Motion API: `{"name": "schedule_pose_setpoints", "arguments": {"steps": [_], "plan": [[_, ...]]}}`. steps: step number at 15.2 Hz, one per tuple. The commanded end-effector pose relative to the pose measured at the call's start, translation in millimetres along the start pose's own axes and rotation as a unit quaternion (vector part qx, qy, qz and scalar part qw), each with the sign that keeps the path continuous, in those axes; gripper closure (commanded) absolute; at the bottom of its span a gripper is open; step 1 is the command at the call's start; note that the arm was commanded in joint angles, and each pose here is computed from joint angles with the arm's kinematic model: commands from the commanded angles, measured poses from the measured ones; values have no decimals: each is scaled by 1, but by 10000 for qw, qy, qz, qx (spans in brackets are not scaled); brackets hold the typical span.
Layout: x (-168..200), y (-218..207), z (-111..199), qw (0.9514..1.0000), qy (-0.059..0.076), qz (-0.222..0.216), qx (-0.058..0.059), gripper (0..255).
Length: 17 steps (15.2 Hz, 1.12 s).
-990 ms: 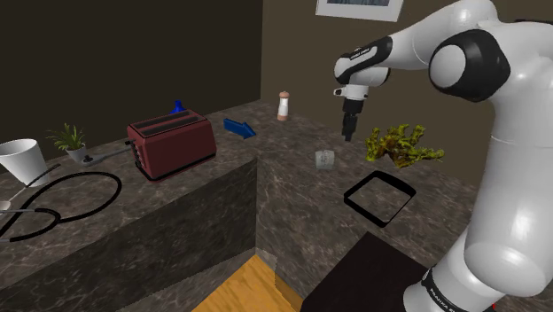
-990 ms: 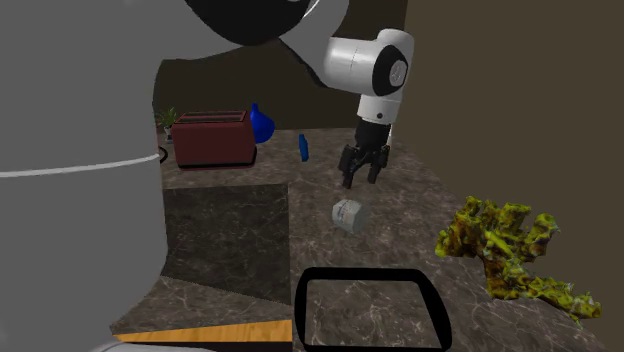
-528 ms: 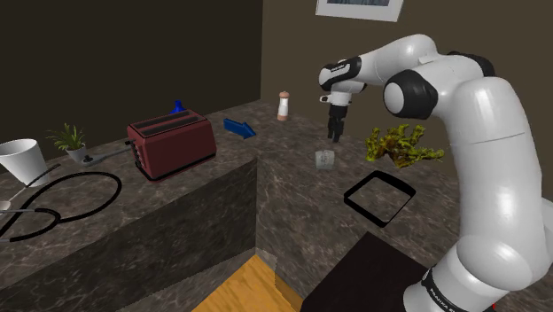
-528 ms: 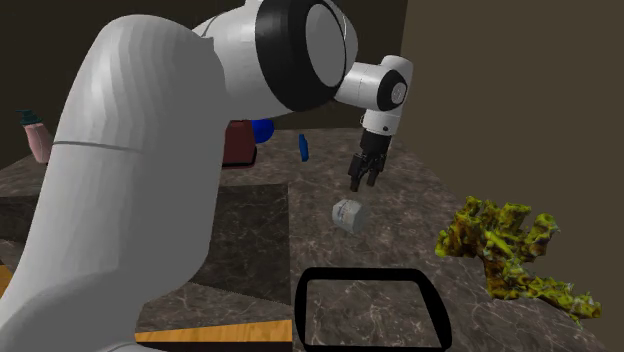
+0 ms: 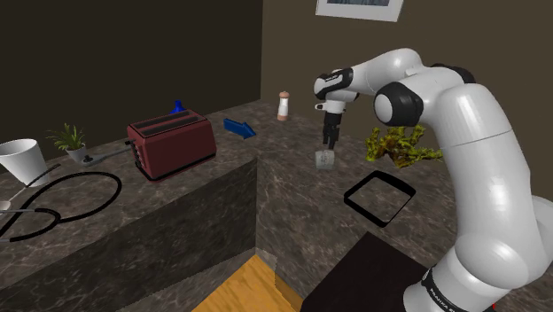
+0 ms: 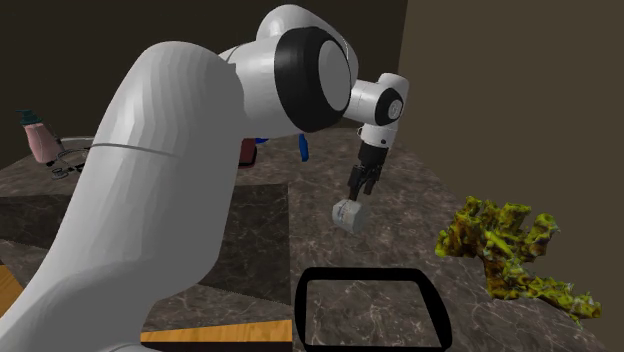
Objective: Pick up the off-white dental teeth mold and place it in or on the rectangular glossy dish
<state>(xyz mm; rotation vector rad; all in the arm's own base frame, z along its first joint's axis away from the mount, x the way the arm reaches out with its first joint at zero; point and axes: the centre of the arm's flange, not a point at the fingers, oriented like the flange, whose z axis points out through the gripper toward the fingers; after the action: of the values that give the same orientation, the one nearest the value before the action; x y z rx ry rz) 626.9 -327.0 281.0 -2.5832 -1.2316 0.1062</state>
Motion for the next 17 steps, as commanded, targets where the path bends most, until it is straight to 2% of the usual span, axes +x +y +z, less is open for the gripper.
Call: {"name": "schedule_pose_setpoints", "arguments": {"steps": [1, 9, 10, 17], "plan": [[0, 1, 14, 10000, 1, -1, -3, 0], [0, 1, 14, 10000, 0, -1, -3, 0], [0, 1, 14, 10000, 0, -1, -3, 255], [-6, -2, 17, 10000, -3, -1, -3, 255]]}}
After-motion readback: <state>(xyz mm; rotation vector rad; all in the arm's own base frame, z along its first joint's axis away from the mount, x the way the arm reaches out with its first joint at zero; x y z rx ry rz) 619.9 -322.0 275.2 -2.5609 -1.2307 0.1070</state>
